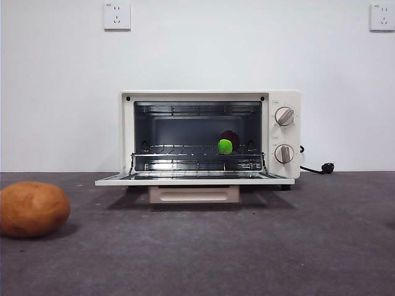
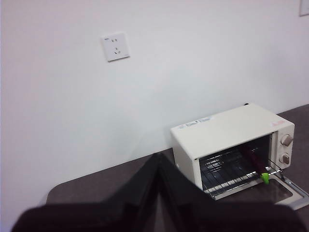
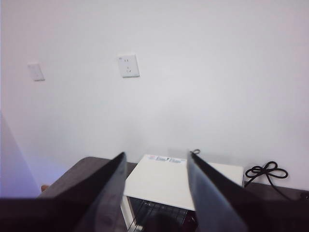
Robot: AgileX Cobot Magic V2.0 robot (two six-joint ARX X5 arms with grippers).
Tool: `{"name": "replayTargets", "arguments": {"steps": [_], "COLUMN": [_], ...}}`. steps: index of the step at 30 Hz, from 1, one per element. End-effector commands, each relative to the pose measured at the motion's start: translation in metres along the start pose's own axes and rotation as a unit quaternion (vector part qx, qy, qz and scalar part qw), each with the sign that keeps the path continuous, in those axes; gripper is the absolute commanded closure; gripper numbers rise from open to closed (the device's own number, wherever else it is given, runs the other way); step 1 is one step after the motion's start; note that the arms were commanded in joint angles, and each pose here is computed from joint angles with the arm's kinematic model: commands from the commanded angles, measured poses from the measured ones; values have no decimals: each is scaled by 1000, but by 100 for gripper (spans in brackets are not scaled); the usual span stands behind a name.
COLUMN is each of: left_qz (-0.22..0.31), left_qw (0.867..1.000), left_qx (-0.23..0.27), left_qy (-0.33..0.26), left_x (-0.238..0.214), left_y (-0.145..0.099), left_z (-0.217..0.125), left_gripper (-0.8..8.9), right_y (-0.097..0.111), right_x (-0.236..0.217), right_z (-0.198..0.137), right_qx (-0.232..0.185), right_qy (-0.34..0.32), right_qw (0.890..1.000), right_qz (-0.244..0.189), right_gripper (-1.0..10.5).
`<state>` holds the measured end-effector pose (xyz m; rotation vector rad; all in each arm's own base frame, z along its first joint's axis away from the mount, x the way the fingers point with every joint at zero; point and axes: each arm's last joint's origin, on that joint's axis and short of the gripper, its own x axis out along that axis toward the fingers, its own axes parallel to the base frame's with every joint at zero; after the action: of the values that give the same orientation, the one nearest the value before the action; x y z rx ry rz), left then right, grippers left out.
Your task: Take the eggplant from the table,put the eggplant in the oven
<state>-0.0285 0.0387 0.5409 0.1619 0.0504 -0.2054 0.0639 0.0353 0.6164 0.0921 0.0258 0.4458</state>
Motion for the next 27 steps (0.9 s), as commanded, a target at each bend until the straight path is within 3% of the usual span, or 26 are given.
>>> {"name": "replayTargets", "arguments": {"steps": [1,3,15,27], "left_qz": [-5,-6,-11,-23], "left_qw": [1000,1000,999,996], "left_qx": [8,10,26,58], "left_qy": [4,6,29,72], "left_x": [6,8,28,68], "left_y": [-2,-3,-13,-33], "left_z": [2,3,8,15], "left_gripper": [819,819,819,819], "right_y": [-1,-1,-4,-9], "right_x": [-7,-12,-38,-70], "right_z": [-2,-2,-12,-47], "right_qx": [-16,-23,-25,-32], "right_qy": [7,4,18,65], "right_qw": [1000,1000,999,997], "right_qz": [-1,2,20,29], "right_gripper": [881,958,958,958]}}
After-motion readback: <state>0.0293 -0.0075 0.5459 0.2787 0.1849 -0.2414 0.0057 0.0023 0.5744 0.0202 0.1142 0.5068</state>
